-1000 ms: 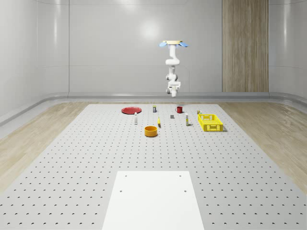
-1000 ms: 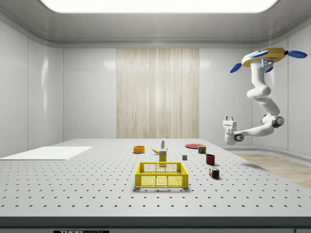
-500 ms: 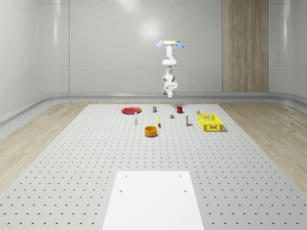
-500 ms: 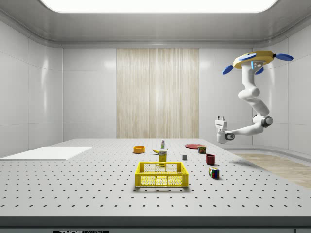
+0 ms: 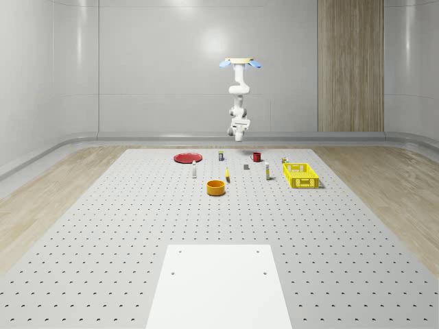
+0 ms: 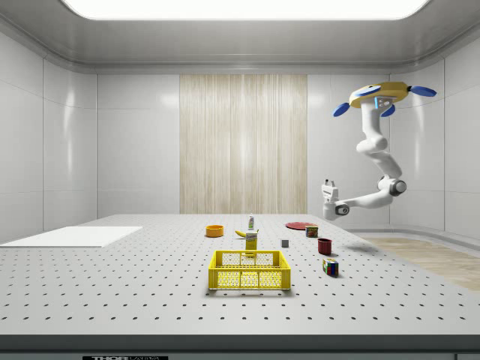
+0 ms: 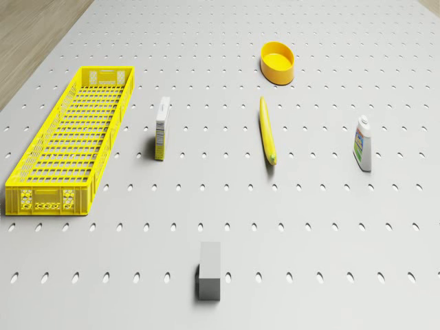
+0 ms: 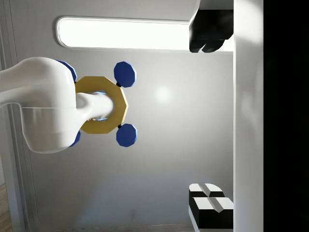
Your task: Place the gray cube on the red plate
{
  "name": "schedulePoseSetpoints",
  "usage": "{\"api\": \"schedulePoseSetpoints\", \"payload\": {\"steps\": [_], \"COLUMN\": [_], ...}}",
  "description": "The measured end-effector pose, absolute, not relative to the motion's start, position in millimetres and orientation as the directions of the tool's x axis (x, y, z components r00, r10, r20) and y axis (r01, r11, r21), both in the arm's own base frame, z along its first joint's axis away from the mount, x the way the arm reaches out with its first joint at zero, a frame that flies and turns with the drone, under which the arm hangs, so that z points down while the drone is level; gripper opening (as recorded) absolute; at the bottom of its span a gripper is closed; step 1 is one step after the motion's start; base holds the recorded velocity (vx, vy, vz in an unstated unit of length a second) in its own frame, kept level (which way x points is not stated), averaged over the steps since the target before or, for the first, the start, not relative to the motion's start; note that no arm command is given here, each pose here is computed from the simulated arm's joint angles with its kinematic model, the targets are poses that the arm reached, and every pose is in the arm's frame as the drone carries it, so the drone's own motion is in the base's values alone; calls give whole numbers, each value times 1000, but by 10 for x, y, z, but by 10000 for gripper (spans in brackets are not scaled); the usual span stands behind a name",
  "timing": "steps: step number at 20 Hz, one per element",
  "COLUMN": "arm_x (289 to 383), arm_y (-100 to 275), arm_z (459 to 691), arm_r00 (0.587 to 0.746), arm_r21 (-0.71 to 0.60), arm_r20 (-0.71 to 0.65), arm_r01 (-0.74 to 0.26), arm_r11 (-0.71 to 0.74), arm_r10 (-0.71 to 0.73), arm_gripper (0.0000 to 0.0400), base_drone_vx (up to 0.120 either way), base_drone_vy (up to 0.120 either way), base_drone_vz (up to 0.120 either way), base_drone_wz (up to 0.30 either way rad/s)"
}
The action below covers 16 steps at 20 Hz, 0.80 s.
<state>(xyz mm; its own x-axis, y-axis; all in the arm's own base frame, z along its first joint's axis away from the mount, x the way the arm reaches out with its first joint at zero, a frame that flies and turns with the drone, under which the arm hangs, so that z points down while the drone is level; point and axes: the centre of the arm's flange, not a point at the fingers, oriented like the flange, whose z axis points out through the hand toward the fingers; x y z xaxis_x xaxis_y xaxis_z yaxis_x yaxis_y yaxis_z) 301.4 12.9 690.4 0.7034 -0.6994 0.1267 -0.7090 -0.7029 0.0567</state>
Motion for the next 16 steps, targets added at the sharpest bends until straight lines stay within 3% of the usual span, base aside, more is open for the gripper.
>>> {"api": "schedulePoseSetpoints", "payload": {"steps": [5, 10, 13, 16], "arm_x": [3012, 3014, 3023, 3038], "arm_y": [295, 625, 868, 987], "arm_z": [6867, 6687, 6389, 5915], "arm_r00": [699, 691, 685, 682], "arm_r21": [173, 409, 588, 682], "arm_r20": [247, 481, 651, 731], "arm_r01": [-713, -721, -727, -731], "arm_r11": [-680, -559, -354, -19], "arm_r10": [-671, -539, -326, 12], "arm_gripper": [400, 400, 400, 400], "base_drone_vx": [120, 120, 120, 120], "base_drone_vy": [0, 0, 0, 0], "base_drone_vz": [0, -72, -120, -120], "base_drone_wz": [0, 0, 0, 0]}}
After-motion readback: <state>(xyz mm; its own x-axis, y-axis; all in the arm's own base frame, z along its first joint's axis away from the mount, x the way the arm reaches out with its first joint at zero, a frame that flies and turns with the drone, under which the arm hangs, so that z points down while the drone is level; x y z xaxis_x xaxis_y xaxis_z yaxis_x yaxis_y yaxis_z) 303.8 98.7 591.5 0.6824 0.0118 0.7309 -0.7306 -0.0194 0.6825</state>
